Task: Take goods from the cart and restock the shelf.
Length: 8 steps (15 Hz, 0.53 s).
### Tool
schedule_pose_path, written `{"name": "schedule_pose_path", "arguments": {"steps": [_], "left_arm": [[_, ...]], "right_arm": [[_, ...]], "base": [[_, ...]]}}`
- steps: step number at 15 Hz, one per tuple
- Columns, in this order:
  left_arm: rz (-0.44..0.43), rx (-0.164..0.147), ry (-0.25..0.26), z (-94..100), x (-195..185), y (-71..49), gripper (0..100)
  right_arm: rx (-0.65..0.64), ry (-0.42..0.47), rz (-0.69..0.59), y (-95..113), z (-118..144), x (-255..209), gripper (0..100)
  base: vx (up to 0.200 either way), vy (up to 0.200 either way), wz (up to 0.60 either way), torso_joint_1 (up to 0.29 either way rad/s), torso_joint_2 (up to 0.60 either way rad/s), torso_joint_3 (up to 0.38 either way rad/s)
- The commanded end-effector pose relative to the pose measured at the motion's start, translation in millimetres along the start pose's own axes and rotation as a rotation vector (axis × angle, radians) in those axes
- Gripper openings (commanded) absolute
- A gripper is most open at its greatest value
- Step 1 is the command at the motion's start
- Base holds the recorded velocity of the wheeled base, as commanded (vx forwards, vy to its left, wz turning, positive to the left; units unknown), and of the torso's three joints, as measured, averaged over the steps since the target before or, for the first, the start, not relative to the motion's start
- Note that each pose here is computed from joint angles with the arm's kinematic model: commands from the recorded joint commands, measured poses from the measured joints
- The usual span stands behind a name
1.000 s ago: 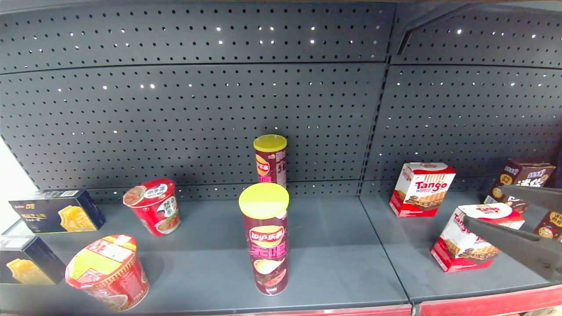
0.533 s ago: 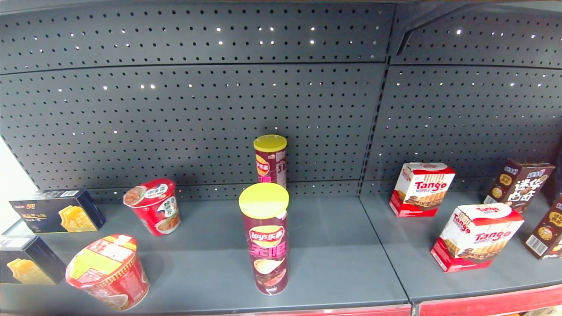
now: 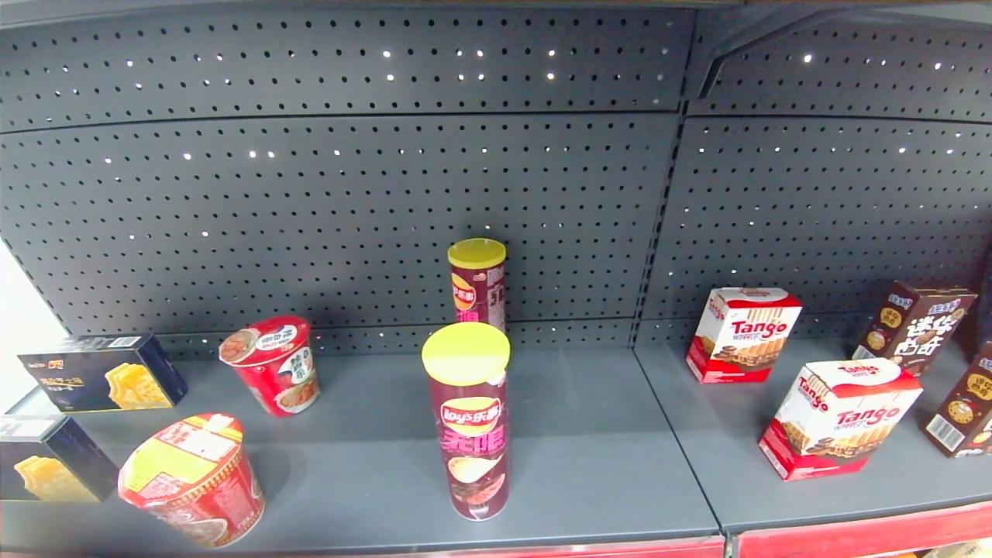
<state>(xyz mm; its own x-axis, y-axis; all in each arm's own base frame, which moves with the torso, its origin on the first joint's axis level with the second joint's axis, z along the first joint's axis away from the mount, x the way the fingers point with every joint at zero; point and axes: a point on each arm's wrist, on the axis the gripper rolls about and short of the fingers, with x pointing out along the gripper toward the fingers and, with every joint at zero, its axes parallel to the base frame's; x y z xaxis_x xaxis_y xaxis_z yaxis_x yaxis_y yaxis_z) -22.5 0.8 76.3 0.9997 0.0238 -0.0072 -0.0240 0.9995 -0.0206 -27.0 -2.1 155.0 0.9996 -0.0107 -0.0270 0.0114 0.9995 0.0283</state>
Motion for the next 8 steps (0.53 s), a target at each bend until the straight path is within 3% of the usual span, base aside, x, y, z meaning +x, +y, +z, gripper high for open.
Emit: {"name": "schedule_pose_path", "arguments": {"steps": [1,2,3,4,8], "left_arm": [[-0.001,-0.001,0.002,0.0,0.1,0.0,100],[0.001,-0.001,0.002,0.0,0.1,0.0,100],[-0.001,-0.001,0.002,0.0,0.1,0.0,100],[-0.001,-0.001,0.002,0.0,0.1,0.0,100],[0.001,-0.001,0.002,0.0,0.1,0.0,100]], "right_arm": [[0.005,-0.035,-0.048,0.3,-42.3,-1.2,100],[-0.004,-0.061,-0.071,0.1,-66.7,8.5,100],[-0.006,-0.076,-0.075,0.4,-71.6,7.7,100],[-0.001,0.001,-0.086,-0.1,-80.5,5.8,100],[-0.013,-0.025,-0.075,-0.2,-79.4,6.2,100]], "base": [[0.0,0.0,0.0,0.0,0.0,0.0],[0.0,0.0,0.0,0.0,0.0,0.0],[0.0,0.0,0.0,0.0,0.0,0.0],[0.0,0.0,0.0,0.0,0.0,0.0],[0.0,0.0,0.0,0.0,0.0,0.0]]}}
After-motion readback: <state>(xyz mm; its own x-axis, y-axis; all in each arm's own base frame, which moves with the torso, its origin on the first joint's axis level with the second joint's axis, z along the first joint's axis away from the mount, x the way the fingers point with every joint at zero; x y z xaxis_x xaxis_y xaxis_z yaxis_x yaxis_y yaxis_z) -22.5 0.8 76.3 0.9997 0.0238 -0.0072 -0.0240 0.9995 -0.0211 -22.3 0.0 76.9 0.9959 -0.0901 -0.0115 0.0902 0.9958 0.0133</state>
